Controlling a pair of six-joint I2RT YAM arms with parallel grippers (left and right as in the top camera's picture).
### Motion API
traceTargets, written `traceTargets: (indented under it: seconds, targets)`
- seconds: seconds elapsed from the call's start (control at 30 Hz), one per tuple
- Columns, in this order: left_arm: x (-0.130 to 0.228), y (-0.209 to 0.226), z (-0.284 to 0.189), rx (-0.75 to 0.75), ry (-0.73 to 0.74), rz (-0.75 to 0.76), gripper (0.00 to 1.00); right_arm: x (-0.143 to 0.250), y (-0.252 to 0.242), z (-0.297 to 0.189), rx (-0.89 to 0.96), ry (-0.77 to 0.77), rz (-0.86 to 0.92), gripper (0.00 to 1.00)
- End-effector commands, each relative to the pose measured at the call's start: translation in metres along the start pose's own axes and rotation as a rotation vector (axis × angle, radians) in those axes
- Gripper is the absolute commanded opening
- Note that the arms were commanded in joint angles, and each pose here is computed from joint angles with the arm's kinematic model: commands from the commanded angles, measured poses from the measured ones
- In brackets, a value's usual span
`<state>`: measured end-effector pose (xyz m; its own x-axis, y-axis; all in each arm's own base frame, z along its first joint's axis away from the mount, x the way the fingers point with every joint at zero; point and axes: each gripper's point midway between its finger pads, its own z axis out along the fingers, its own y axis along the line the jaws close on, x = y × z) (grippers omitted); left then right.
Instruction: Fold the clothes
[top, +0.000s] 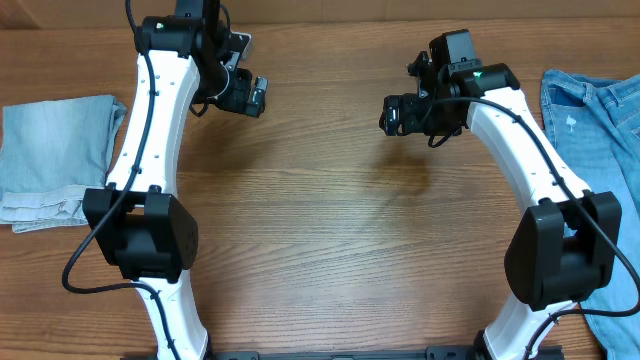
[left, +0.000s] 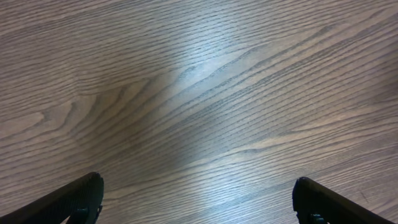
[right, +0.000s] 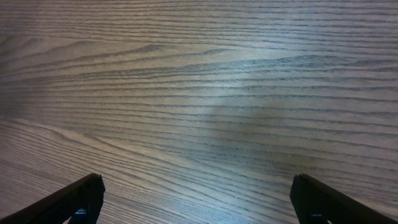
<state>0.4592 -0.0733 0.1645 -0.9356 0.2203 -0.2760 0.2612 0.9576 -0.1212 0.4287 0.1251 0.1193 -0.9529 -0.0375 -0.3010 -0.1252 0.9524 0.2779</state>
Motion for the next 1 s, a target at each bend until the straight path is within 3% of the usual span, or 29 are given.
traceTargets:
  seconds: [0.0,0.4,0.57,0.73,0.87,0.97]
  targets:
    - [0.001,-0.002,0.004,0.012,0.006,-0.012,1.00,-0.001,-0.004,0.002,0.012,-0.001,0.005,1.00]
    - [0.001,-0.001,0.004,0.012,0.006,-0.012,1.00,-0.006,0.003,-0.017,0.004,-0.046,-0.010,1.00]
    - [0.001,-0.002,0.004,0.012,0.006,-0.012,1.00,-0.018,0.040,-0.133,-0.043,-0.321,-0.091,1.00]
    - [0.001,-0.001,0.004,0.012,0.006,-0.012,1.00,0.001,0.064,-0.240,-0.083,-0.572,-0.153,1.00]
    - [0.001,-0.002,0.004,0.012,0.006,-0.012,1.00,0.048,0.082,-0.342,-0.122,-0.830,-0.216,1.00]
    - [0.001,-0.002,0.004,0.012,0.006,-0.012,1.00,0.094,0.076,-0.389,-0.087,-0.975,-0.222,1.00]
